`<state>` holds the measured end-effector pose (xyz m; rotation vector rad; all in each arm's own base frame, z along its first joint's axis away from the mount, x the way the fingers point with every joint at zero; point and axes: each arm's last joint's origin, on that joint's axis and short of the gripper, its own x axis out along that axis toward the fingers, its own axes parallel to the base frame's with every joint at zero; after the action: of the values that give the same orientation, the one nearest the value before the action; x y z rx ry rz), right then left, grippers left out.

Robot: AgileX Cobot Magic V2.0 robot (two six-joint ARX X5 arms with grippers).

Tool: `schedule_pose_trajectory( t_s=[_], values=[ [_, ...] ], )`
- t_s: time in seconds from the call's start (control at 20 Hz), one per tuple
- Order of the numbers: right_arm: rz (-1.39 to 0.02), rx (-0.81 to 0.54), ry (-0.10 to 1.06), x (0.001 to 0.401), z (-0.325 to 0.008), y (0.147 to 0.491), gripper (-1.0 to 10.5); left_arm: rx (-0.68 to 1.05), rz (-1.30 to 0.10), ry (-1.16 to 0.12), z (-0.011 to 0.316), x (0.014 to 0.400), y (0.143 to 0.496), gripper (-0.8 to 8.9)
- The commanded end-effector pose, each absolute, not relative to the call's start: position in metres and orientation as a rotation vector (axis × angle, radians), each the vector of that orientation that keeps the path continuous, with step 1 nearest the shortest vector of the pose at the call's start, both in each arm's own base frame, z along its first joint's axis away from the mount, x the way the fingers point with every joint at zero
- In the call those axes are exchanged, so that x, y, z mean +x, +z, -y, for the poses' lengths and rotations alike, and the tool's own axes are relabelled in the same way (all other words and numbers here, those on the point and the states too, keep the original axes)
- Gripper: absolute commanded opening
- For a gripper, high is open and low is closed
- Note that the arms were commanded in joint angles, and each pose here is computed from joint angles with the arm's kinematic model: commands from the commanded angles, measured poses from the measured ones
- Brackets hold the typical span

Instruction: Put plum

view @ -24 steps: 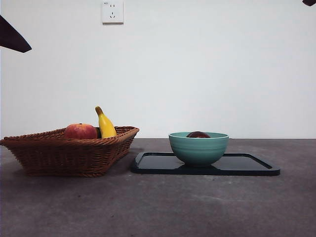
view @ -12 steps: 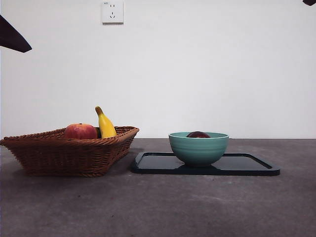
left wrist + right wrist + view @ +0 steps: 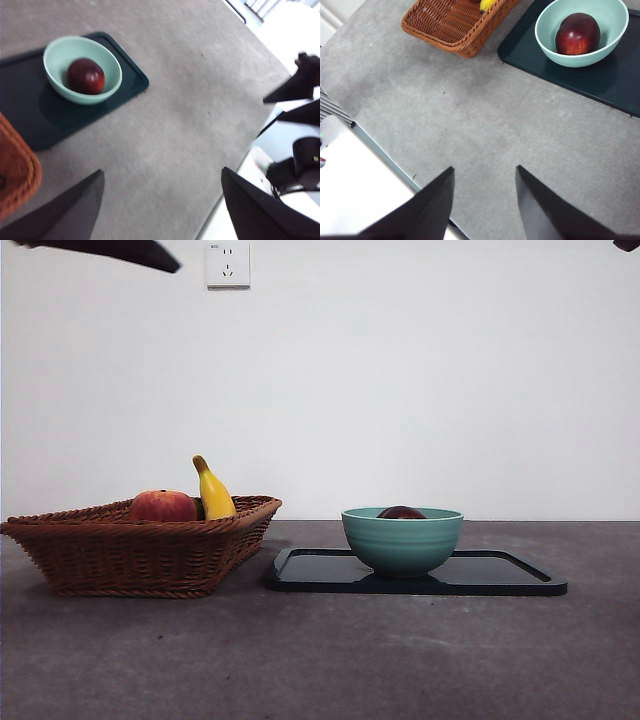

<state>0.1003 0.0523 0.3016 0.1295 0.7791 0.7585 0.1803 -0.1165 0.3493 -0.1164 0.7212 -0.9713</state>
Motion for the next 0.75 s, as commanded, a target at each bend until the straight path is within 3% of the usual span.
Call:
schedule_pose_trajectory(
  t_s=[0.05,0.35,0.75],
  values=[
    [-0.767,0.121,0.771,0.101,-0.053,0.304,2.0,-0.109,-0.71,-0.955,0.132,0.199,0.364,3.72],
    [-0.766,0.12,0.771,0.101,-0.053,0.304,2.0,-0.055,-0.725,-0.934,0.183,0.255,0.373,3.72],
    [-0.768,0.121,0.771,0.101,-0.053,0.304,2.0,0.022,-0.748,-0.89,0.242,0.319,0.336,3.71]
  ],
)
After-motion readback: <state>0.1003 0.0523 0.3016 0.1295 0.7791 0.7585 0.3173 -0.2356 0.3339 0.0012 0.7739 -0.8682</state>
